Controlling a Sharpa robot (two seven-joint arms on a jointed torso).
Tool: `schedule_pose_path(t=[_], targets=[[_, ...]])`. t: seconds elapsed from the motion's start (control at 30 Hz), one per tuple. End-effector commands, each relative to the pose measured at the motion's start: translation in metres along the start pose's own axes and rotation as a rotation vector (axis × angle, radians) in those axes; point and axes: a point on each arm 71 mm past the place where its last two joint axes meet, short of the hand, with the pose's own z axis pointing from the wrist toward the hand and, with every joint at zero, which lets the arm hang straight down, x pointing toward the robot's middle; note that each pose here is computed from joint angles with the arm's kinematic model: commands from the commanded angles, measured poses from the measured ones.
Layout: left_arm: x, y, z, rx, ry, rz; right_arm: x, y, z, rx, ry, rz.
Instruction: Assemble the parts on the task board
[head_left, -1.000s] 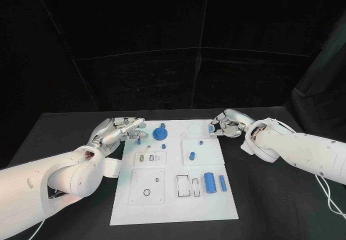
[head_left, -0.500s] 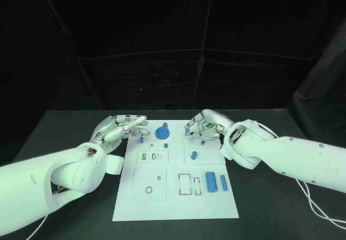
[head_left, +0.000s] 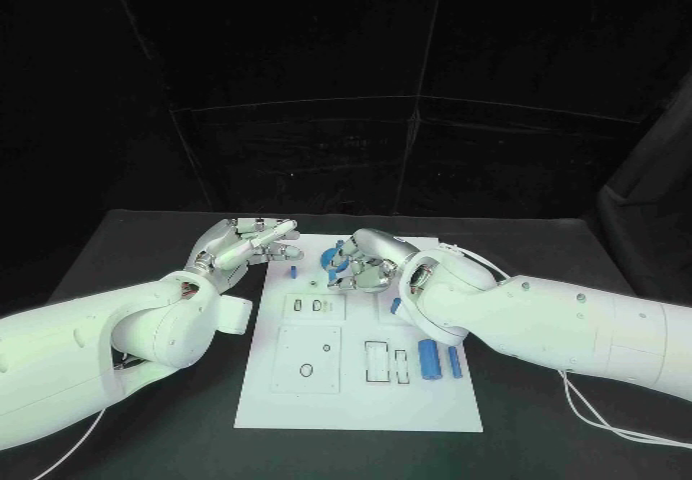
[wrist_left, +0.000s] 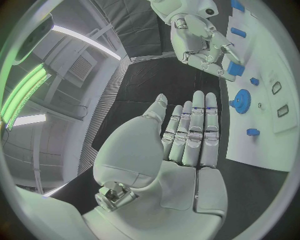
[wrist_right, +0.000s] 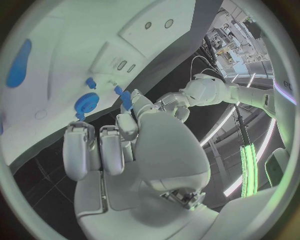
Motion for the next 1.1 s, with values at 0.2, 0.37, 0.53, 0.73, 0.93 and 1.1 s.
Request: schedule_pose_path(t=[0.2,0.37,0.53,0.73,0.93,1.1], targets=[[0.0002,-0.0031,0.0018,0.018,-0.001,-0.004,0.020,0.005,0.009,0.014,0.055,-0.115],[0.0002,-0.0031,0.0022,0.018,-0.001,-0.004,0.027,0.005,0.011,0.014,0.069,-0.138],[0.0004,-0.0030,0.0025,0.018,-0.001,-0.005,0.031,0.005,0.012,0.012,0.075,-0.149],[0.0006,-0.0027,0.0030,0.017,0.000,-0.005,0.034,0.006,0.012,0.009,0.083,-0.162],[0.0010,-0.0025,0.0034,0.015,0.003,-0.006,0.036,0.005,0.013,0.012,0.098,-0.170],[0.0012,-0.0023,0.0037,0.014,0.004,-0.006,0.038,0.004,0.013,0.016,0.112,-0.180]])
